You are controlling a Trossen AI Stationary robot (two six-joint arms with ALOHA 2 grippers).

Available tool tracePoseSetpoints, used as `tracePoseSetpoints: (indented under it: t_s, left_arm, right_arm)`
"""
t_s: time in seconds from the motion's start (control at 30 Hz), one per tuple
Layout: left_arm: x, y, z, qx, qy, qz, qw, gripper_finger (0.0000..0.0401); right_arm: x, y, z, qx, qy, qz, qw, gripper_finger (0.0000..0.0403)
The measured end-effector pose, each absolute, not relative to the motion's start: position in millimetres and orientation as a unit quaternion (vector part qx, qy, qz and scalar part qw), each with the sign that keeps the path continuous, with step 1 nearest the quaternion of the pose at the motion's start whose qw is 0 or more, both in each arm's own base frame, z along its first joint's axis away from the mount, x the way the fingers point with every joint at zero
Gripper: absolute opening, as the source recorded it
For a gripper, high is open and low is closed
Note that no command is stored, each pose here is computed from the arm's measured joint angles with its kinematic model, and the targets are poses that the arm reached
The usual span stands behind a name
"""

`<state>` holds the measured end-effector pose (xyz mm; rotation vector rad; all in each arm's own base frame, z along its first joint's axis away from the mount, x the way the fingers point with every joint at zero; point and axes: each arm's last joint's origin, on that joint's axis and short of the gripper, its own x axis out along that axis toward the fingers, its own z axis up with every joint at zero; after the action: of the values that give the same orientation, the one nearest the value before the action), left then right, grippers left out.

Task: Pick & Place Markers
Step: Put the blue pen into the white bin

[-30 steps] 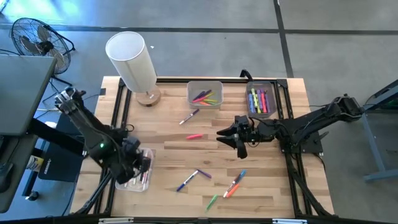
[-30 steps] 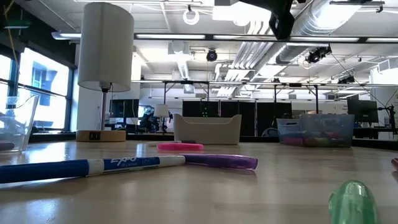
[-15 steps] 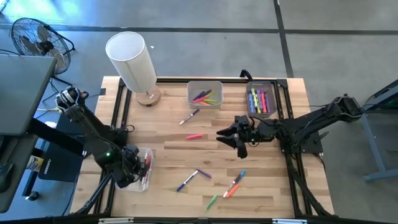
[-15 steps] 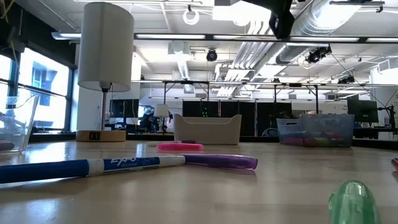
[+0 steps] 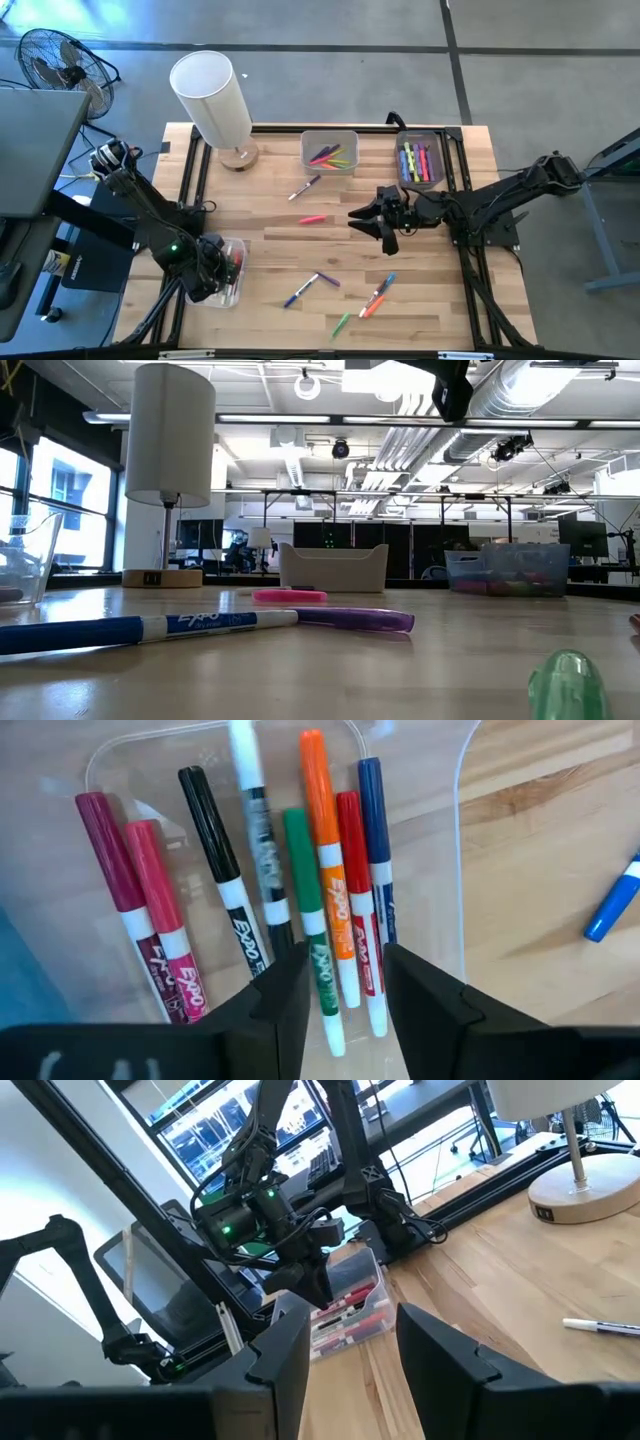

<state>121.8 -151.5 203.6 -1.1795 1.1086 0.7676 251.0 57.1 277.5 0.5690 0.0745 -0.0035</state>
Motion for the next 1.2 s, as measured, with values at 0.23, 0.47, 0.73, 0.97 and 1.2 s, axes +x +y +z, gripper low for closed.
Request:
tracePoseSetpoints:
  t_s: [0.23,0.47,0.73,0.97,1.2]
  left_arm:
    - [123,-149,219,-0.500,0.451,0.350,0.652,0.0126]
    - [121,-146,256,-0.466,0.453,0.363,0.668,0.0100]
    - [129,-150,267,-0.422,0.426,0.299,0.742,0.0008]
    - [154,-156,264,-0.373,0.423,0.231,0.792,0.0003]
    - [197,-152,262,-0.301,0.421,0.134,0.845,0.0001]
  right_arm:
    - [251,57,276,0.278,0.044,-0.004,0.960,0.0140]
    - [251,57,275,0.276,0.051,-0.006,0.960,0.0140]
    - [251,57,275,0.276,0.051,-0.006,0.960,0.0140]
    - [251,57,275,0.272,0.050,-0.008,0.961,0.0140]
    - [251,57,274,0.271,0.053,-0.009,0.961,0.0140]
